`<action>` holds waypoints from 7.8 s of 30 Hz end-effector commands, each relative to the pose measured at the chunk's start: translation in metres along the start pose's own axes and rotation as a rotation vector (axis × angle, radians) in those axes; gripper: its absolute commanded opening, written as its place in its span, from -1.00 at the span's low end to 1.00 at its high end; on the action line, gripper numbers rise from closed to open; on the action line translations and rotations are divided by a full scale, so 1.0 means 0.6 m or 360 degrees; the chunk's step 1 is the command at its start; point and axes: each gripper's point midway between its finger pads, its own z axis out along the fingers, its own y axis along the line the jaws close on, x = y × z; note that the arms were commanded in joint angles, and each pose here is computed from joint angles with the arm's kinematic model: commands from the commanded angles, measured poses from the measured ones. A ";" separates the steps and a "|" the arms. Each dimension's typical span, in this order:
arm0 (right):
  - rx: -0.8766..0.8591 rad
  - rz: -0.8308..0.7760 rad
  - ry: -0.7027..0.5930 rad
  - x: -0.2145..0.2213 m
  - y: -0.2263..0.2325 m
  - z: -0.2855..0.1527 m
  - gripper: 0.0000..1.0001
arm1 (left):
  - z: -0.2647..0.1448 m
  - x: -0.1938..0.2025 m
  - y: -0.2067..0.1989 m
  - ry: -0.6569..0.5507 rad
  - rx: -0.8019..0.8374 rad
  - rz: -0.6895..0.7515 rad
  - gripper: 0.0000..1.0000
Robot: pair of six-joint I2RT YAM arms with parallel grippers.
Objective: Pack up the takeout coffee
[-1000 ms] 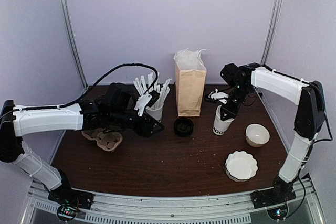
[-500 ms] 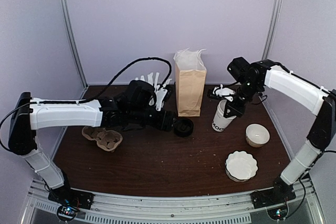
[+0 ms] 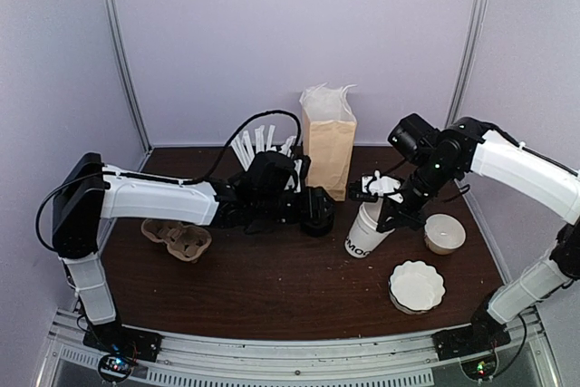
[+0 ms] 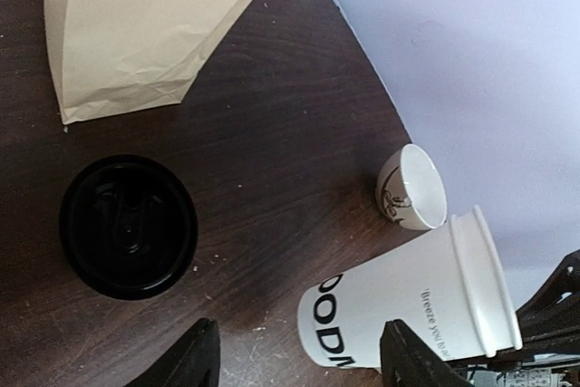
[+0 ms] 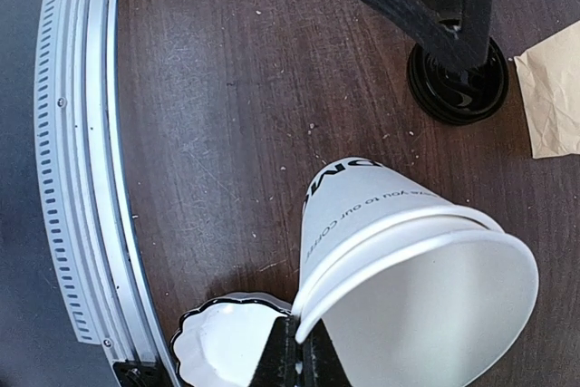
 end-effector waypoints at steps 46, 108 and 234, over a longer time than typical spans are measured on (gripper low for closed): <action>0.0350 -0.0038 -0.0082 -0.039 -0.053 -0.018 -1.00 | 0.079 0.081 0.027 0.0231 -0.0168 -0.0061 0.17; 0.0254 0.0256 -0.0391 -0.063 -0.054 -0.028 -1.00 | 0.084 0.009 -0.083 -0.0097 0.0200 -0.0108 -0.15; -0.0116 0.0085 -0.0397 -0.055 -0.001 -0.192 -1.00 | 0.015 0.138 -0.017 -0.0256 0.0362 0.1395 0.30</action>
